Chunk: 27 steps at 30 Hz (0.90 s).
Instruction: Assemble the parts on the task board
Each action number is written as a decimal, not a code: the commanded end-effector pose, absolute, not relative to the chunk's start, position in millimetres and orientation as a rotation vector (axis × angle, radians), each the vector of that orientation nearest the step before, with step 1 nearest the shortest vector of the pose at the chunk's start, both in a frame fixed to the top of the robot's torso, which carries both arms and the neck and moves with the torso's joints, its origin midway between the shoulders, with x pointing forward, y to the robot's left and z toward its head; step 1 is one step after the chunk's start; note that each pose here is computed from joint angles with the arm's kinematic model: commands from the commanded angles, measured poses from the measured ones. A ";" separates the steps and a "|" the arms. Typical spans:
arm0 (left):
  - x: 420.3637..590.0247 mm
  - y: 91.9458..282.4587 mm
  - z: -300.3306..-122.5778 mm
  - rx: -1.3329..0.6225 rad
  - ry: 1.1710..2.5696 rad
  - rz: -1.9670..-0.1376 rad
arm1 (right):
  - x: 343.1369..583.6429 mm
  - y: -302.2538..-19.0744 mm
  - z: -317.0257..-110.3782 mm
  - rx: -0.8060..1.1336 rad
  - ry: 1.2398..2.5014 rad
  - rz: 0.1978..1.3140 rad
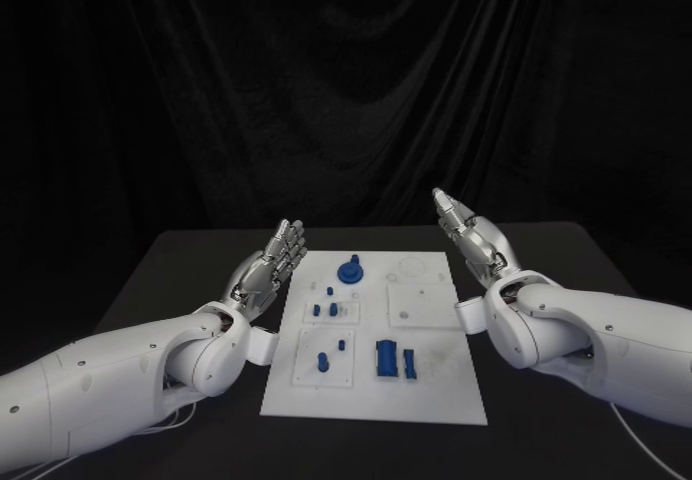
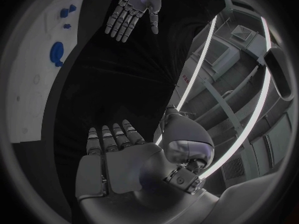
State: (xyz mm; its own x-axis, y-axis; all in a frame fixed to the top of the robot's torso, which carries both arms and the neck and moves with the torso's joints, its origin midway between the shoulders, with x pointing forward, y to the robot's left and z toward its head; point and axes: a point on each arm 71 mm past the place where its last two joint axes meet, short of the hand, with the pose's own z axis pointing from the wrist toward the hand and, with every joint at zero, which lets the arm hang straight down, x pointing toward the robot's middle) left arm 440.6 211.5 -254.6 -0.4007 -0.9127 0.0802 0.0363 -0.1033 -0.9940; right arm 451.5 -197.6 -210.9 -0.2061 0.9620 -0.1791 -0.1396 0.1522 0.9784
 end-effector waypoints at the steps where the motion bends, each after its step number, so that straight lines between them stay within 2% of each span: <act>1: 449.5 211.3 -248.7 -1.112 1.332 -1.387 | 456.8 -201.2 -219.5 1.100 1.259 1.236; 6: 457.3 200.2 -234.6 -1.165 1.265 -1.296 | 461.0 -193.8 -223.4 1.191 1.224 1.230; 12: 461.1 193.7 -225.9 -1.201 1.226 -1.240 | 461.8 -192.4 -224.2 1.209 1.218 1.229; 27: 461.8 192.4 -224.2 -1.209 1.218 -1.229 | 461.8 -192.4 -224.2 1.209 1.218 1.229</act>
State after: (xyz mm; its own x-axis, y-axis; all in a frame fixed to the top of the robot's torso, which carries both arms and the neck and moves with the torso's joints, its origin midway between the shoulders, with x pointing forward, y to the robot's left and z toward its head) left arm 461.3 192.3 -226.4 -0.0380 -0.9992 0.0134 -0.0030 -0.0132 -0.9999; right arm 462.1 -191.4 -224.3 -0.0321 0.9994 0.0132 0.0090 -0.0129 0.9999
